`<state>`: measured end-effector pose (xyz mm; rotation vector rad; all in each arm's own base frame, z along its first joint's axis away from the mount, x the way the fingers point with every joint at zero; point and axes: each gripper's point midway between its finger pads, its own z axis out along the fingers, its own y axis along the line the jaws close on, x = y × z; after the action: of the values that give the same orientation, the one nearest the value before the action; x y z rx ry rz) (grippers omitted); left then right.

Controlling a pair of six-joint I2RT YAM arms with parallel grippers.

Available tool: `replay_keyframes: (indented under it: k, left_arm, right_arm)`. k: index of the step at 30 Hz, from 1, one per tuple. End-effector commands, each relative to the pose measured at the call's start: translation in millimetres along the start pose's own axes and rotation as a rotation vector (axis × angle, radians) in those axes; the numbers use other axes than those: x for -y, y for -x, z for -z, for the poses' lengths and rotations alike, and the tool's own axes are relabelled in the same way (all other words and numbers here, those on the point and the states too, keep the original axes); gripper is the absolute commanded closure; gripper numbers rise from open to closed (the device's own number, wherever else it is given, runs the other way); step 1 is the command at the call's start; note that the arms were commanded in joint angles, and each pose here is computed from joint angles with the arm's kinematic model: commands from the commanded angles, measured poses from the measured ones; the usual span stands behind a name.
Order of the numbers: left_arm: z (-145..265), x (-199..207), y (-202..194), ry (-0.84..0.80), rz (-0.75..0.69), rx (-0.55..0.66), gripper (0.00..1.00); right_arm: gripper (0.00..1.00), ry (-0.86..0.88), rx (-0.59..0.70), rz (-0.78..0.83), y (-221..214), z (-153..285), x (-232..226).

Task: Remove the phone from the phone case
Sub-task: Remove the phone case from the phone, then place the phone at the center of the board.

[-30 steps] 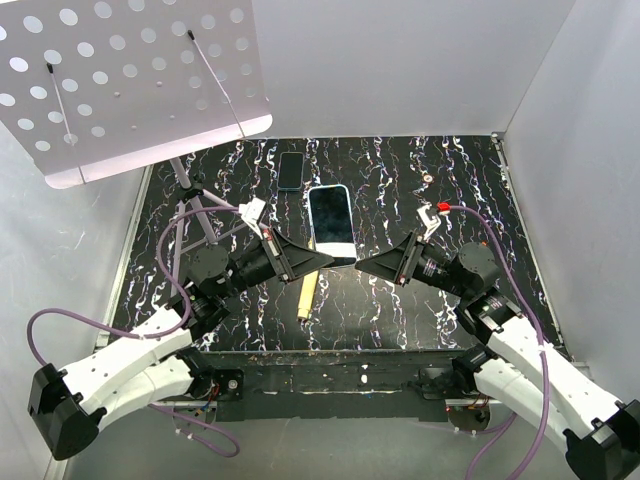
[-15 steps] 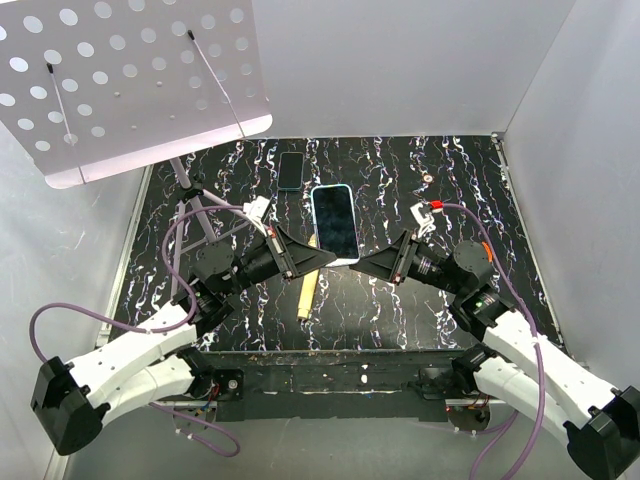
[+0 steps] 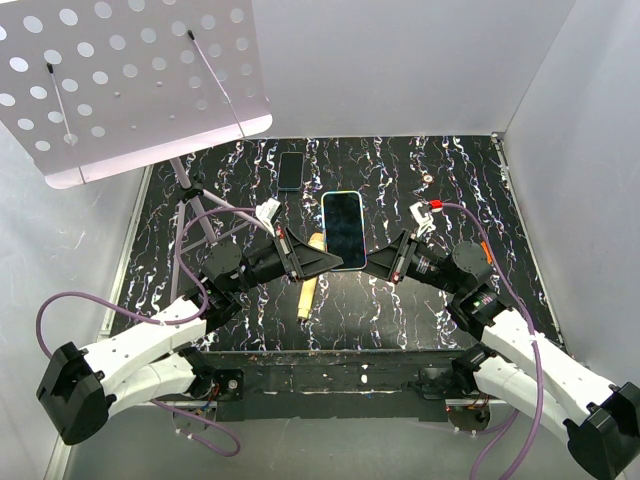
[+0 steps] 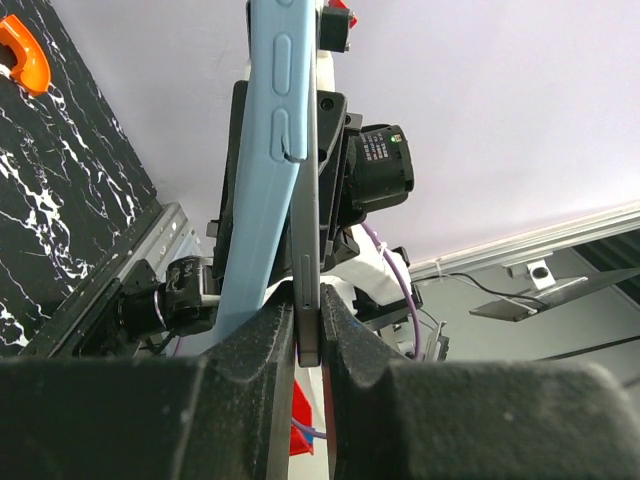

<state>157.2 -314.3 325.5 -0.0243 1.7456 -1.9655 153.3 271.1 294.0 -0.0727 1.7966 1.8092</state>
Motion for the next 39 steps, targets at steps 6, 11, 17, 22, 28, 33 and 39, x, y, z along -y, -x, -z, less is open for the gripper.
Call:
replay_keyframes:
  k: [6, 11, 17, 22, 28, 33, 39]
  left_arm:
    - [4.5, 31.3, 4.6, -0.115, -0.040, 0.014, 1.00]
    - [4.3, 33.3, 3.9, -0.122, -0.038, 0.008, 1.00]
    - [7.6, 27.8, -0.6, -0.098, -0.078, -0.009, 1.00]
    - [10.8, 13.3, -9.0, -0.012, -0.192, -0.071, 1.00]
    - [15.4, -28.9, -16.1, 0.199, -0.451, -0.241, 1.00]
    - [14.4, -71.6, -10.8, 0.342, -0.765, -0.559, 1.00]
    - [-20.4, -89.7, 22.1, 0.313, -0.939, -0.815, 1.00]
  right_arm:
    - [0.90, 0.014, 0.017, 0.000, 2.9, -4.0, -0.9]
    - [0.99, -0.094, 0.025, -0.026, 2.1, -3.5, 22.7]
    - [0.99, -0.564, 0.093, 0.028, 14.8, 28.7, 92.2]
    - [0.99, -1.020, 0.163, 0.138, 46.5, 94.6, 142.1]
    - [0.99, -1.311, 0.243, 0.229, 94.1, 167.2, 136.8]
    - [0.99, -1.385, 0.317, 0.344, 121.9, 195.7, 88.4]
    - [0.99, -1.436, 0.417, 0.396, 130.7, 227.6, 37.8]
